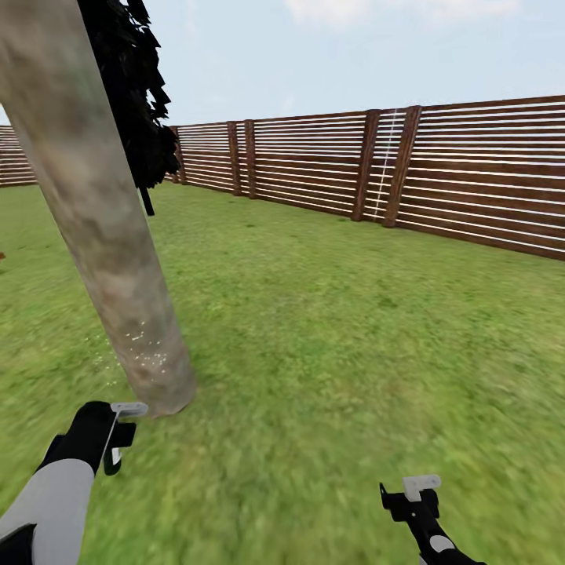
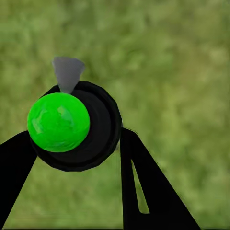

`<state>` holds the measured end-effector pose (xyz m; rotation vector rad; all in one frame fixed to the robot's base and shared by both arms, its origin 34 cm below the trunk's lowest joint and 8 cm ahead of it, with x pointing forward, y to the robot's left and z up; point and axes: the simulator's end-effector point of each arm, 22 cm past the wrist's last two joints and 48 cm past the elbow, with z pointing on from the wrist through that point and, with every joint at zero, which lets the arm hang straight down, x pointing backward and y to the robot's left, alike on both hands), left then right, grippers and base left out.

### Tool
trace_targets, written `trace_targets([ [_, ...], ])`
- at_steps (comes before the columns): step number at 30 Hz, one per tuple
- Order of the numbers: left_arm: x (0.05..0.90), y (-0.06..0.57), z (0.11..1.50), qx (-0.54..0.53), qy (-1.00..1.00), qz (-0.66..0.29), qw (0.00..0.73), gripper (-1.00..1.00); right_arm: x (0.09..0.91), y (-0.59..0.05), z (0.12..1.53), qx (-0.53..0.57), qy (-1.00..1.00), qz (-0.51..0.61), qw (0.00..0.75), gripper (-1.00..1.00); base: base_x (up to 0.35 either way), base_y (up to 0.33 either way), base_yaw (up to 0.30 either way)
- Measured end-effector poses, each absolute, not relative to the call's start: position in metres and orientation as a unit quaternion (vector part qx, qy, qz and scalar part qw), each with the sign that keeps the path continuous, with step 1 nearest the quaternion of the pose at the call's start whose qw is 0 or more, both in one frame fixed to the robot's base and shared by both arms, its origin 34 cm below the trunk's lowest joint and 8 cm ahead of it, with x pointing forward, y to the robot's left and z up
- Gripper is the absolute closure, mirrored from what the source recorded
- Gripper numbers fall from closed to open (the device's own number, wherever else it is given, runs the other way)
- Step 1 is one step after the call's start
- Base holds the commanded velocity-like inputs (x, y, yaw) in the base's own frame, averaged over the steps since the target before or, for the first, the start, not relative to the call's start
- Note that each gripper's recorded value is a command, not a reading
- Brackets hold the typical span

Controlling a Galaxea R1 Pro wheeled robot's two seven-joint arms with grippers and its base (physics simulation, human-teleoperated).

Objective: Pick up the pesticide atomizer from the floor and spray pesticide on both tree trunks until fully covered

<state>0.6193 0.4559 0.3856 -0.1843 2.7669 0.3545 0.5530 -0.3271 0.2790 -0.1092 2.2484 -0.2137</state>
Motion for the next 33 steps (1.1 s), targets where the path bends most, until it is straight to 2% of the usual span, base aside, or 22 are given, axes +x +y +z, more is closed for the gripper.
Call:
trace_targets([
  [9,0.624,0.432,0.382,-0.058,0.977,0.11,0.176,1.0,0.553,-0.327,0.279,-0.044,0.899,-0.086,0.426,-1.0,0.07,-0.103,0.001],
  [15,0.617,0.478,0.393,-0.07,0.972,0.142,0.175,1.0,0.553,-0.327,0.279,-0.044,0.899,-0.085,0.426,-1.0,0.167,-0.23,0.0],
  [20,0.608,0.489,0.391,-0.076,0.972,0.146,0.17,1.0,0.553,-0.327,0.279,-0.044,0.899,-0.085,0.426,-1.0,0.131,-0.244,0.021],
  [33,0.609,0.48,0.388,-0.075,0.973,0.139,0.17,1.0,0.553,-0.326,0.279,-0.044,0.9,-0.085,0.426,-1.0,-0.019,-0.27,0.263],
])
